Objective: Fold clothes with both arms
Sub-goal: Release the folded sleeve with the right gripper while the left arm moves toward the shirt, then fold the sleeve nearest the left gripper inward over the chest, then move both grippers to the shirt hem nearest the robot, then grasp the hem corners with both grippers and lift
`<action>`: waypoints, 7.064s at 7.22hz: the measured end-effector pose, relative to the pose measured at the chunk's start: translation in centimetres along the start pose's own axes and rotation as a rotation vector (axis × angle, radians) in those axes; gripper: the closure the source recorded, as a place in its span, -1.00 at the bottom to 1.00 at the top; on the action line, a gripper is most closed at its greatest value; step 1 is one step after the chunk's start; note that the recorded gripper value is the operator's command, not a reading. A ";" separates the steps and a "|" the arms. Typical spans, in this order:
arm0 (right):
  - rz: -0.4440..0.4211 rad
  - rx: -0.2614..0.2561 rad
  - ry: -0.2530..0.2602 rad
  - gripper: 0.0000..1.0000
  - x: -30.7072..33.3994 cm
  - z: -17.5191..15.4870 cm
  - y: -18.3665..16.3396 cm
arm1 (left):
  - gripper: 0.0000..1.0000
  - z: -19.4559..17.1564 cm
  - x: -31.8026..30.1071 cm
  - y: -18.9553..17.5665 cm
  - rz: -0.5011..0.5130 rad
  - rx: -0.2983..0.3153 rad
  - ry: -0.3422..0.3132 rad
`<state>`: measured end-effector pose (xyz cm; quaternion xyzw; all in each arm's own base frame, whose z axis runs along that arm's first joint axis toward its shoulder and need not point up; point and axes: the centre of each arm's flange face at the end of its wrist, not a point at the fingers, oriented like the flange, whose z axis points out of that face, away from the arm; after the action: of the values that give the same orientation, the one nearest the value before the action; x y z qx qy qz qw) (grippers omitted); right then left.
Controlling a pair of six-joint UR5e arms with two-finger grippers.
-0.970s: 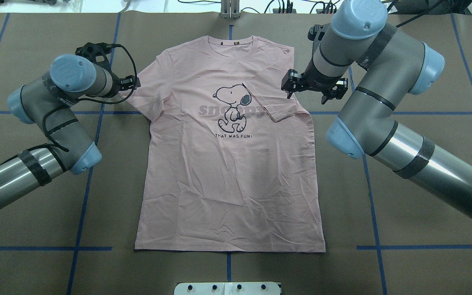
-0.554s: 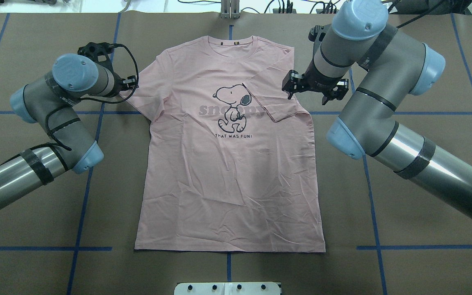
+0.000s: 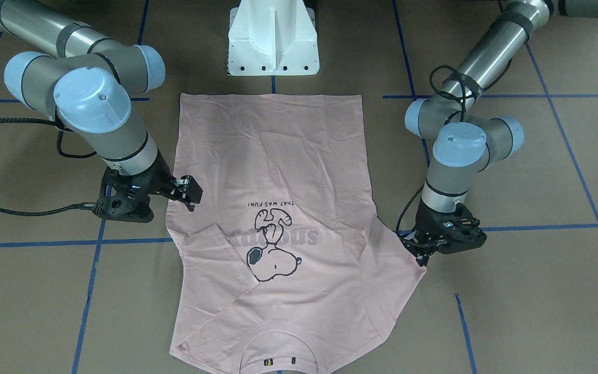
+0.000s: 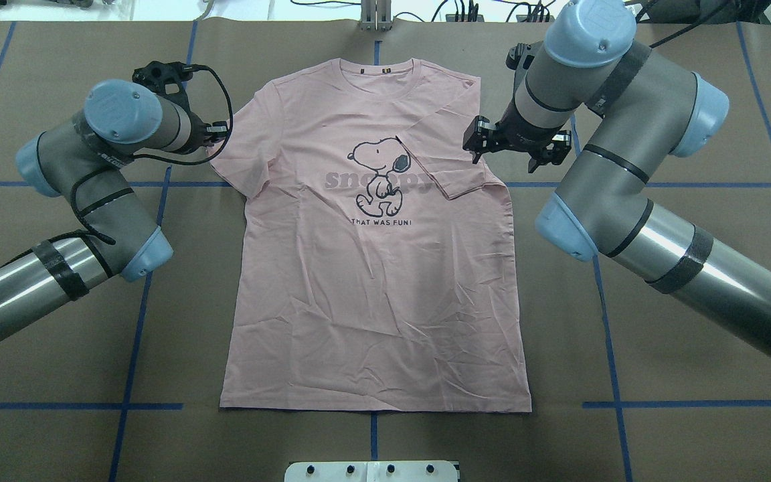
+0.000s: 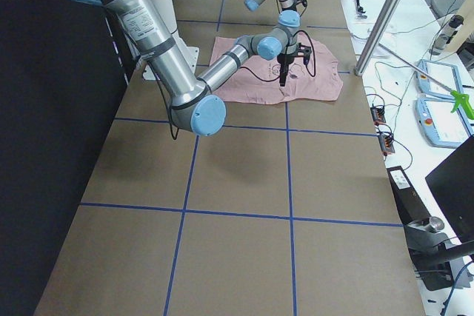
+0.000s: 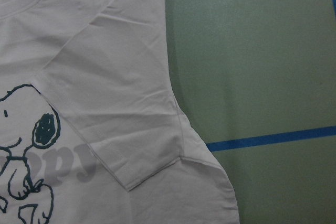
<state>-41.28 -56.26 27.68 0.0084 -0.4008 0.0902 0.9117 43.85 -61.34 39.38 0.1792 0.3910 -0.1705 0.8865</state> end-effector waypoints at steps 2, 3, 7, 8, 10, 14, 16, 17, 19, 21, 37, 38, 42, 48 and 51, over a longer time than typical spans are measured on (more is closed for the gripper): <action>0.004 -0.002 0.009 -1.00 0.7 0.5 0.0 | 1.00 -4.0 5.8 -1.1 -0.029 -0.020 0.016; 0.003 -0.001 0.010 -1.00 1.1 0.5 0.2 | 1.00 -5.4 9.6 -1.7 -0.078 -0.026 0.028; -0.019 0.003 0.005 -1.00 3.3 -0.1 1.5 | 1.00 -2.5 21.0 -0.1 -0.208 -0.074 0.028; -0.018 0.002 0.006 -1.00 3.4 -0.1 1.5 | -0.56 -1.8 21.4 0.2 -0.218 -0.076 0.033; -0.019 0.002 0.007 -1.00 3.4 0.0 1.6 | -1.00 -1.7 22.1 0.3 -0.239 -0.075 0.059; -0.026 -0.020 -0.015 -1.00 5.0 -0.5 6.8 | -1.00 -4.6 22.3 4.3 -0.206 -0.125 0.165; -0.002 -0.014 -0.028 -1.00 5.5 -0.2 13.7 | -1.00 -7.8 18.3 6.2 -0.161 -0.171 0.163; 0.023 0.006 -0.053 -1.00 5.8 0.6 17.7 | -1.00 -10.7 16.6 6.9 -0.124 -0.177 0.154; 0.041 0.045 -0.068 -1.00 6.3 3.8 25.5 | -1.00 -15.9 14.5 8.0 -0.045 -0.186 0.129; 0.029 0.036 -0.039 -1.00 7.2 6.2 30.5 | -1.00 -17.3 13.1 8.7 -0.021 -0.191 0.119; -0.010 -0.057 0.000 1.00 8.2 7.8 35.3 | -1.00 -17.7 13.1 10.4 -0.018 -0.211 0.127; -0.006 -0.052 -0.014 1.00 8.0 7.1 35.1 | -1.00 -17.1 12.3 13.3 -0.049 -0.248 0.108; 0.013 -0.050 -0.055 1.00 7.6 4.7 33.8 | -1.00 -18.1 7.2 28.5 -0.153 -0.347 0.022; 0.031 -0.064 -0.090 1.00 7.0 2.9 32.5 | -1.00 -15.7 2.2 35.0 -0.158 -0.339 -0.107; 0.042 -0.066 -0.096 1.00 7.3 2.2 31.8 | -0.53 -15.8 2.1 36.0 -0.152 -0.352 -0.113</action>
<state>-43.51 -24.02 32.77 -0.0260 -0.4472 0.0956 0.8889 51.18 -22.94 34.50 -0.0184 0.3768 -0.1759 0.9093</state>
